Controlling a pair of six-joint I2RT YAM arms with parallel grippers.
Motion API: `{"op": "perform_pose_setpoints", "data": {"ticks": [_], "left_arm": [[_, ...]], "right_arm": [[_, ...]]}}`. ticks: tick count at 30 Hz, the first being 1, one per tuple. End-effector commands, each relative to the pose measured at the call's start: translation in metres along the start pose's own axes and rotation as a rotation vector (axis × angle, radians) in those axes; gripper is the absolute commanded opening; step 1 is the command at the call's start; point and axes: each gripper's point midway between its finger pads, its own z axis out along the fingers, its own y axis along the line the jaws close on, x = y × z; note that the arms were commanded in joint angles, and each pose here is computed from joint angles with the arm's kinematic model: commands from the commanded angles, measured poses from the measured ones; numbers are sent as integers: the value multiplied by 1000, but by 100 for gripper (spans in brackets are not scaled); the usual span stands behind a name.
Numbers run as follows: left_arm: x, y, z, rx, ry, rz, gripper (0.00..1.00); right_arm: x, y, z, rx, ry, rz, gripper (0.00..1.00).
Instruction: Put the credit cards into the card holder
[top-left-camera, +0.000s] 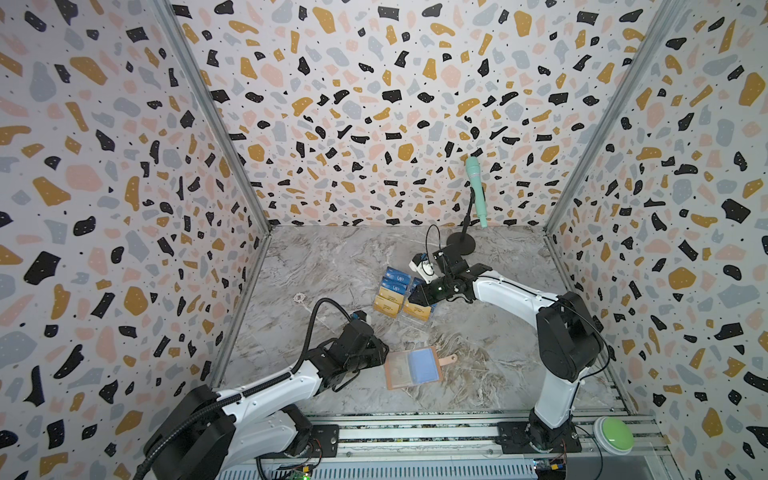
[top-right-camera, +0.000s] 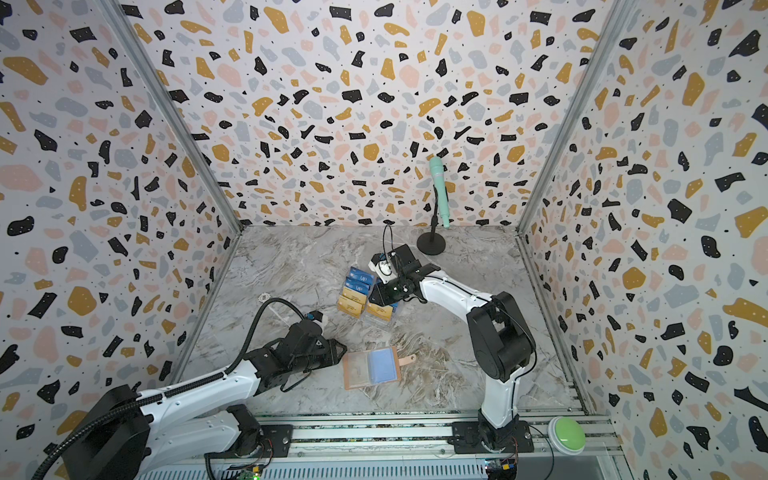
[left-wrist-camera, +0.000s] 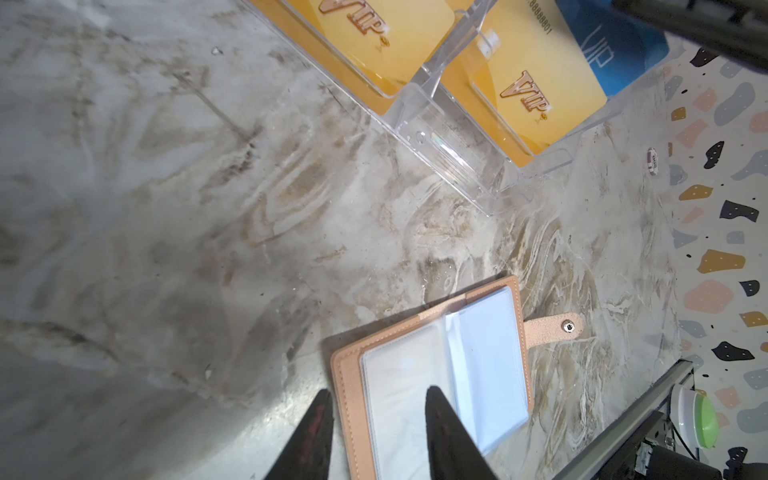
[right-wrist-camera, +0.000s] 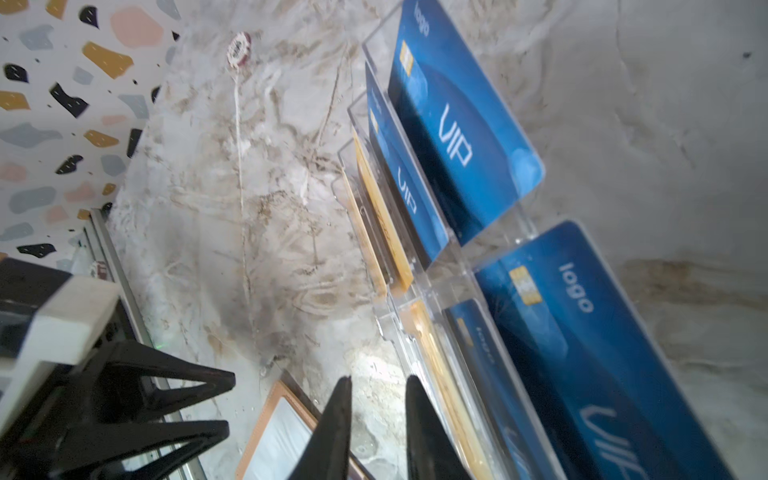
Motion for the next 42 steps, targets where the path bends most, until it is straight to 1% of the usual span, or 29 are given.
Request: {"op": "perform_pose_setpoints", "data": {"ticks": [1, 4, 8, 18, 21, 23, 26, 32, 36, 42], "left_arm": [[-4, 2, -1, 6, -26, 2, 39], [-3, 1, 1, 9, -19, 3, 40], [-2, 1, 3, 12, -10, 5, 40], [-1, 1, 6, 8, 2, 5, 40], [-1, 1, 6, 9, 5, 5, 40], [-1, 2, 7, 7, 5, 5, 40], [1, 3, 9, 8, 14, 6, 40], [2, 2, 11, 12, 22, 9, 40], [3, 5, 10, 5, 19, 6, 40], [4, 6, 11, 1, 22, 6, 40]], "right_arm": [[-8, 0, -11, 47, 7, -58, 25], [-10, -8, -11, 91, 13, -71, 26], [-12, -14, -8, 116, 24, -82, 28], [-2, -17, 7, 87, 81, -97, 29], [0, -19, 8, 91, 91, -98, 27], [-2, -15, 6, 77, 84, -110, 23], [-3, -9, 5, 52, 73, -113, 20], [3, -8, 8, 49, 95, -114, 19], [5, -4, 9, 52, 103, -136, 19], [9, -4, 13, 101, 126, -179, 19]]}}
